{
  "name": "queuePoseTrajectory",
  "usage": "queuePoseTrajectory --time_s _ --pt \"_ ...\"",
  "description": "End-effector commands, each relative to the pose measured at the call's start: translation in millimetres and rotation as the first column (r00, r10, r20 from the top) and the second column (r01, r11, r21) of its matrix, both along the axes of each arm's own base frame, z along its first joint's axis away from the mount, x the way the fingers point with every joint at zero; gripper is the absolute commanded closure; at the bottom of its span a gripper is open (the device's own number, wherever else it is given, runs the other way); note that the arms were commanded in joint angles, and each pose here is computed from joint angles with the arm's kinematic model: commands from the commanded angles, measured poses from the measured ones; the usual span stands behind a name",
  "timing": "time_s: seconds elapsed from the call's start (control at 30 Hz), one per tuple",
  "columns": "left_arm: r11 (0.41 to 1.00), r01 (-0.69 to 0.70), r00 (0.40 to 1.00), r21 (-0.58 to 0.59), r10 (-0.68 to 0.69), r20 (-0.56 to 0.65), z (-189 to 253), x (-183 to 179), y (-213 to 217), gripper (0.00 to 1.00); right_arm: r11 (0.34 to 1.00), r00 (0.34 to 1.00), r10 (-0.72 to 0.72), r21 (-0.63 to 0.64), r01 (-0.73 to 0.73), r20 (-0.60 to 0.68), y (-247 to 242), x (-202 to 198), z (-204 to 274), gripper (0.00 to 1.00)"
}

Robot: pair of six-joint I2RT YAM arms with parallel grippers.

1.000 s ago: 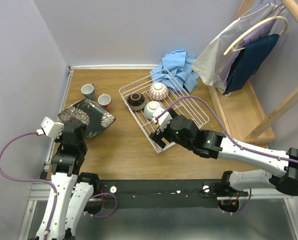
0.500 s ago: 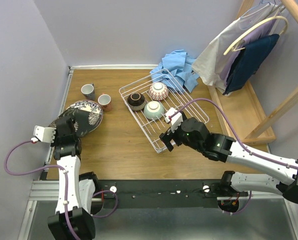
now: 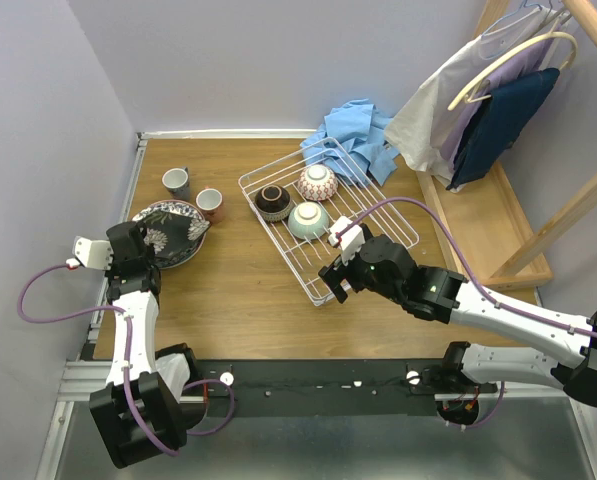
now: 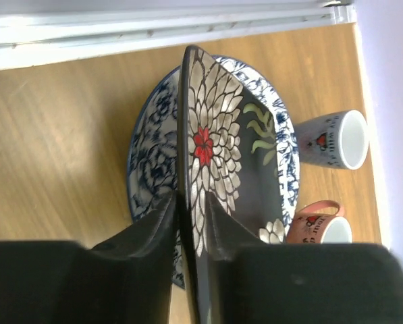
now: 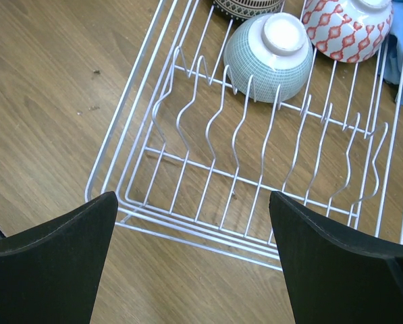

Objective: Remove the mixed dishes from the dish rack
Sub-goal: Place the plate at the center of the board.

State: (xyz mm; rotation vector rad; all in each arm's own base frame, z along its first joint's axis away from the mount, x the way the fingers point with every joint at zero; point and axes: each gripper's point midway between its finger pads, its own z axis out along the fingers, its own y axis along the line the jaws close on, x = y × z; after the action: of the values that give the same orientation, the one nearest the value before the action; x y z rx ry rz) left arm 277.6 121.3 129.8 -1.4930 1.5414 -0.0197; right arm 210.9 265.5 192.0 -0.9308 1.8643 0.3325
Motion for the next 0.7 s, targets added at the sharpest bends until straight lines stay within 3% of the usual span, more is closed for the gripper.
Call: queuePoseTrajectory --time_s 0.0,0.37,0.6,0.67 --pt "0.997 0.016 0.993 0.074 -0.025 0.118 32 20 10 0.61 1.000 1.000 -0.002 0.002 0.002 -0.019 1 1 -5 0.00" --pt "0.987 0.070 0.997 0.148 -0.072 0.002 27 11 16 0.38 0.999 0.999 -0.030 -0.027 0.029 -0.033 -1 4 -9 0.00" --pt "0.962 0.175 0.983 0.207 -0.160 -0.090 42 6 12 0.15 0.996 0.996 -0.065 -0.062 0.061 -0.053 1 13 -11 0.00" --pt "0.949 0.215 0.975 0.231 -0.193 -0.111 48 2 9 0.12 0.995 0.993 -0.090 -0.044 0.087 -0.080 2 18 -10 0.00"
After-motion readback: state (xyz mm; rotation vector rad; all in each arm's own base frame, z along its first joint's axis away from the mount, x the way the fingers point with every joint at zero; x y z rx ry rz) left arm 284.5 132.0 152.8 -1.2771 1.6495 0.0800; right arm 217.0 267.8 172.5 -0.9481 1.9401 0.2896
